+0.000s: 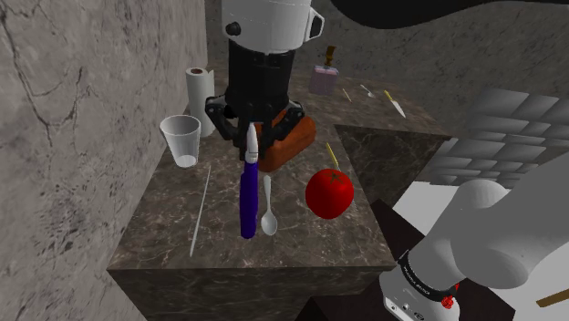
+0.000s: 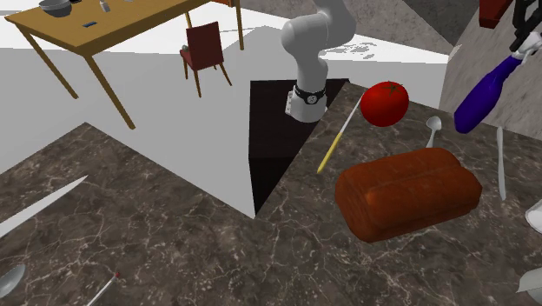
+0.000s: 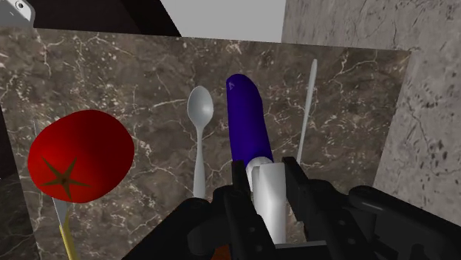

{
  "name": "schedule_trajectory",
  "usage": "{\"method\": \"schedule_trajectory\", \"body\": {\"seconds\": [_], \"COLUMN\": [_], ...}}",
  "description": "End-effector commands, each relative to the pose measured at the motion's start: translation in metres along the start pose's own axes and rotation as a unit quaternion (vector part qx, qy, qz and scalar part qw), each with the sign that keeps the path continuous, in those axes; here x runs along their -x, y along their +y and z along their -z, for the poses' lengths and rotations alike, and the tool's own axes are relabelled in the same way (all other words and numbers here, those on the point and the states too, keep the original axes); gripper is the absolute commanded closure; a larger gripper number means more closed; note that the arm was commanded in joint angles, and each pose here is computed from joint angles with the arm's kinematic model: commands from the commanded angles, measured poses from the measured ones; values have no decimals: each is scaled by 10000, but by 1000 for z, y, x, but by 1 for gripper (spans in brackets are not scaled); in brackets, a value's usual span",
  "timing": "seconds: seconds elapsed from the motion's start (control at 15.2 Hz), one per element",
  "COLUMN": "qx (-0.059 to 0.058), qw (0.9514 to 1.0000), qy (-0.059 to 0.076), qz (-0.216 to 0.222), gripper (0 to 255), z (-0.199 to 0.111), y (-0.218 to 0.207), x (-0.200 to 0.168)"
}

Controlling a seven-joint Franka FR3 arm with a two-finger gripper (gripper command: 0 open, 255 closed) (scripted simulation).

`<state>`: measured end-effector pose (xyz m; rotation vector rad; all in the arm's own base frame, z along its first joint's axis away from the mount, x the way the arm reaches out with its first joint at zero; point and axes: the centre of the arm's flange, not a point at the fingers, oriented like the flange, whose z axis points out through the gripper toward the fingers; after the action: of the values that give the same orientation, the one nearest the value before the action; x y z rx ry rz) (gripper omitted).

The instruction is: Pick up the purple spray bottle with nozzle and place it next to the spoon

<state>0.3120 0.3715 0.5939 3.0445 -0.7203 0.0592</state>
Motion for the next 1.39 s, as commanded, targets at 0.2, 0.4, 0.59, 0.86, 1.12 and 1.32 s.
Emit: {"method": "schedule_trajectory", "body": {"seconds": [0.2, 0.4, 0.59, 0.86, 1.12, 1.32], "qx": [-3, -3, -3, -3, -3, -3], "qw": [10000, 10000, 10000, 10000, 10000, 10000], "qy": [2, 1, 1, 1, 1, 1], "qz": [-1, 0, 0, -1, 0, -1], "gripper": [255, 255, 255, 0, 0, 0], "z": [-21, -21, -21, -21, -8, 29], "y": [0, 0, 0, 0, 0, 0], "x": [0, 0, 0, 0, 0, 0]}}
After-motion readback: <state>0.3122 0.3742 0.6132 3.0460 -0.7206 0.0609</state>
